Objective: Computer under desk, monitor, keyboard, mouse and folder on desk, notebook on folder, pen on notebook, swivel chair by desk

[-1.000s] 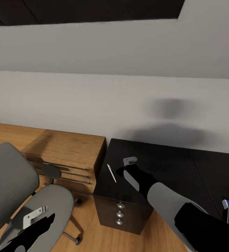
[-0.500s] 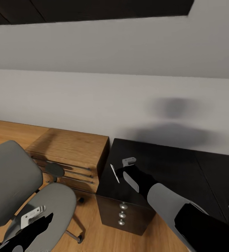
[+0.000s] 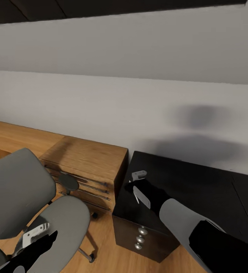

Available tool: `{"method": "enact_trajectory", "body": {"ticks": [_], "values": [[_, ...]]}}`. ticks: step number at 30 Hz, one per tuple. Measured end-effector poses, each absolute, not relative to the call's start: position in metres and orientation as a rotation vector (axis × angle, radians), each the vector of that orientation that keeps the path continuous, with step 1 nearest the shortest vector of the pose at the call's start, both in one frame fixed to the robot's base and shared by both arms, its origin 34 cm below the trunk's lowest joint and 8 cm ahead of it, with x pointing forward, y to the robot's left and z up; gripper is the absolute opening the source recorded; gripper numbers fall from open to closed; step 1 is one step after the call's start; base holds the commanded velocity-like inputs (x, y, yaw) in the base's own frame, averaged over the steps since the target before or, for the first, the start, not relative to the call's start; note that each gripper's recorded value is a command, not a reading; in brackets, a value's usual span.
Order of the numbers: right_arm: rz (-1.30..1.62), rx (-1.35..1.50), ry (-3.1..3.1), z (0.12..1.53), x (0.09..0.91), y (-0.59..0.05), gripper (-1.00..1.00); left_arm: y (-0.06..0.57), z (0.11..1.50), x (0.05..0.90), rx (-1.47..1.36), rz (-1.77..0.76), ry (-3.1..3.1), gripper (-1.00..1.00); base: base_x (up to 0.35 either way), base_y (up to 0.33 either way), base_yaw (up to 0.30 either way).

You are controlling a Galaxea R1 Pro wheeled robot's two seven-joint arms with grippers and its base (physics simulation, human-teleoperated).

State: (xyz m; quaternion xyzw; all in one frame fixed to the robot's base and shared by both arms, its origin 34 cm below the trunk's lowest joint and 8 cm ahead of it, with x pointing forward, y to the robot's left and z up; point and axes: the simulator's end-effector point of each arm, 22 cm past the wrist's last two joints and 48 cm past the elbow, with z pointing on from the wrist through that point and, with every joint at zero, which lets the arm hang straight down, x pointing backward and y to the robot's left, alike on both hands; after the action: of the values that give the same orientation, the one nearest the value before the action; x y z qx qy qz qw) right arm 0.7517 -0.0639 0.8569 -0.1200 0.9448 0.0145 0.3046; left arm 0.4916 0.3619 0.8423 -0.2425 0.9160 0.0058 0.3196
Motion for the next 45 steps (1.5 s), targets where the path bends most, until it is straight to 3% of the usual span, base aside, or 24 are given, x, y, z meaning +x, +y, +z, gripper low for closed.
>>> {"method": "enact_trajectory", "body": {"ticks": [13, 45], "values": [[0.059, -0.377, 2.510, 0.847, 0.746, -0.055, 1.00, 0.361, 0.837, 0.490, -0.638, 0.019, 2.421, 1.00, 0.023, 0.000, 0.160], [0.051, -0.360, 2.517, 0.840, 0.750, -0.058, 1.00, 0.356, 0.835, 0.498, -0.644, -0.011, 2.407, 1.00, 0.054, 0.000, 0.004]]}}
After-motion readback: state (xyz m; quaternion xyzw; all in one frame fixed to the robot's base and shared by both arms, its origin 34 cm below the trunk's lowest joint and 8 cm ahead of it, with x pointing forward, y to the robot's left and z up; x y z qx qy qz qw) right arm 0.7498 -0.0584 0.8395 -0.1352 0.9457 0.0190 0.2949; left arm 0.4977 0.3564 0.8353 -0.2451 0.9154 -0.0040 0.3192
